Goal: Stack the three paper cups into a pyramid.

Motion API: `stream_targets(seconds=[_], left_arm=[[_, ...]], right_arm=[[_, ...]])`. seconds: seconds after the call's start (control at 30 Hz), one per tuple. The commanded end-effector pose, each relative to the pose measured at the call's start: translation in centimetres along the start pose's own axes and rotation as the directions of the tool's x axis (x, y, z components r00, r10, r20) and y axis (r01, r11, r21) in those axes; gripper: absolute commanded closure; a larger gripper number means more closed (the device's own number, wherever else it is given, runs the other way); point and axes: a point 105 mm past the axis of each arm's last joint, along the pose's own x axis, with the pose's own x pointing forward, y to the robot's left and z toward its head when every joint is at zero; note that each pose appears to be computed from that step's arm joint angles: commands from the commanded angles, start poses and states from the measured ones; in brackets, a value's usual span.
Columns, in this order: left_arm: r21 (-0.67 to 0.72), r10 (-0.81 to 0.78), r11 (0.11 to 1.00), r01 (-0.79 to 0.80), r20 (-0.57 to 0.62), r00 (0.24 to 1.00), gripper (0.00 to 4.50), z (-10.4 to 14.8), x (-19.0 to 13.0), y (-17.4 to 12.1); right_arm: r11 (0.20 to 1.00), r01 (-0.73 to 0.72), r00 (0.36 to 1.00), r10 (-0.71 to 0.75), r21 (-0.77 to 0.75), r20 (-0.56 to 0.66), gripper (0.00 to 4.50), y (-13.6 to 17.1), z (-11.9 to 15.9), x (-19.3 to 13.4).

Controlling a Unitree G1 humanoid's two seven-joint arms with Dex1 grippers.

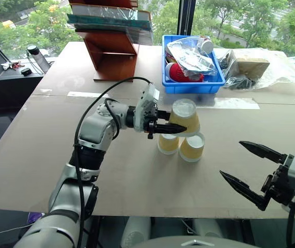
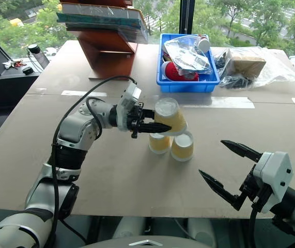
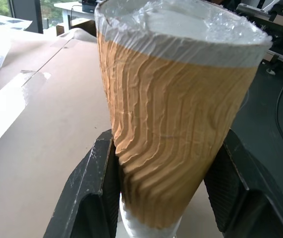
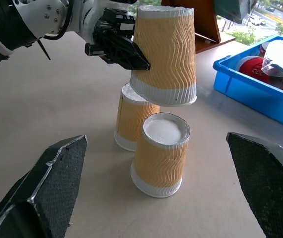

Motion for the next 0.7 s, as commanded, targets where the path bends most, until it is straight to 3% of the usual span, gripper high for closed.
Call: stream_targets(seconds=[0.03, 0.2, 0.33, 0.37, 0.43, 0.7], left_arm=[[0.069, -0.023, 0.997, 0.025, -0.028, 0.999, 2.55, 0.4, 0.5, 0.0], [0.072, -0.013, 0.997, 0.017, -0.056, 0.998, 2.55, -0.8, 0.5, 0.3], [0.080, 0.003, 0.997, 0.002, -0.055, 0.998, 1.17, 0.0, 0.6, 0.4], [0.079, 0.005, 0.997, -0.001, -0.046, 0.999, 0.61, 0.7, 0.6, 0.2], [0.068, 0.004, 0.998, -0.001, -0.033, 0.999, 0.14, 1.7, 0.5, -0.3], [-0.028, 0.061, 0.998, -0.061, 0.021, 0.998, 0.14, 3.7, -3.9, -3.0]], right_arm=[[0.999, 0.005, 0.999, -0.004, -0.047, 0.032, 0.00, 0.5, 0.9, -0.2], [0.999, 0.015, 0.999, -0.014, -0.047, 0.030, 0.00, 0.6, 0.8, -0.4], [0.999, 0.017, 0.999, -0.016, -0.048, 0.028, 0.00, 0.6, 0.7, -0.4], [0.999, 0.017, 1.000, -0.015, -0.048, 0.027, 0.00, 0.6, 0.7, -0.4], [0.999, 0.016, 1.000, -0.015, -0.047, 0.026, 0.00, 0.6, 0.7, -0.4], [0.999, 0.002, 1.000, -0.001, -0.039, 0.015, 0.00, 0.2, 0.0, -0.3]])
